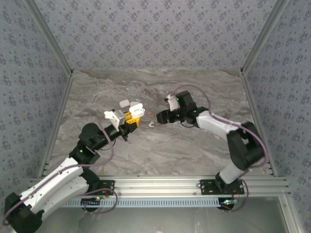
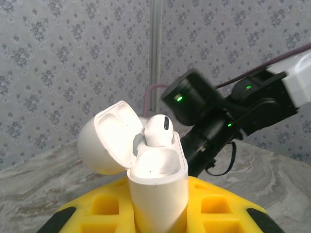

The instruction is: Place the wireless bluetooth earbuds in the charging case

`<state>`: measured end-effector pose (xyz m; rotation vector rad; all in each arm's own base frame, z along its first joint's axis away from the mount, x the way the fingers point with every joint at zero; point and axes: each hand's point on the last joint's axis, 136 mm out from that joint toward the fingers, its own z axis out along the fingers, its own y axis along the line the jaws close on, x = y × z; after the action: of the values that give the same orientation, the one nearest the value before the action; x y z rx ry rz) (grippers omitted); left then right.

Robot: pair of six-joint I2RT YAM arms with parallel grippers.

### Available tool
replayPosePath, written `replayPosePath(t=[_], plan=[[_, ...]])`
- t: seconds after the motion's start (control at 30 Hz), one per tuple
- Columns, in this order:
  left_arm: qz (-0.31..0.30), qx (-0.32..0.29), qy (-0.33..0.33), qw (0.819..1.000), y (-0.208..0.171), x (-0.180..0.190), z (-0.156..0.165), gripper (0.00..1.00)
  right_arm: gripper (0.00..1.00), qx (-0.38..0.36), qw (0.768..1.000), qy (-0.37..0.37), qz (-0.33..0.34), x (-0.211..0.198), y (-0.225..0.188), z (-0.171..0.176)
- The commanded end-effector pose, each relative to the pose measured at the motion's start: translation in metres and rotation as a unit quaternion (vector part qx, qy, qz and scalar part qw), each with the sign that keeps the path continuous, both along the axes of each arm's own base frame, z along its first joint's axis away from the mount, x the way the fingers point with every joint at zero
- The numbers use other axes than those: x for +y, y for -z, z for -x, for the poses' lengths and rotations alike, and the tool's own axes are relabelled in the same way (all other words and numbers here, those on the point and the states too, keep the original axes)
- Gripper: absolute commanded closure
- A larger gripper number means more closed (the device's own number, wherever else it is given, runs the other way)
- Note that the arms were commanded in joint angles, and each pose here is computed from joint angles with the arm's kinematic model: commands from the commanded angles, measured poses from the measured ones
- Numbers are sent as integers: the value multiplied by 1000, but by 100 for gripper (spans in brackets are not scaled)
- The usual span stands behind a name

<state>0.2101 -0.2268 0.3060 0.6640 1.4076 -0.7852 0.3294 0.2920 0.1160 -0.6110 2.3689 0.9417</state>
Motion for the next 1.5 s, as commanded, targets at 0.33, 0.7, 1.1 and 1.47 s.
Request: replayPosePath(t=[0.33,0.7,1.1,1.47], plan=[[-3,-2,-16,1000,-3,6,1,99,41,5,994,-85,66,56,59,-15],[-2,-1,-17,1000,-4,6,0,99,40,29,990,-76,118,44,89,-4],[-9,2,-19,1000,-2,3,-4,98,48,62,986,-100,121,40,96,41],[-11,4,-19,1000,0,2,-6,99,49,58,986,-116,104,54,89,59]])
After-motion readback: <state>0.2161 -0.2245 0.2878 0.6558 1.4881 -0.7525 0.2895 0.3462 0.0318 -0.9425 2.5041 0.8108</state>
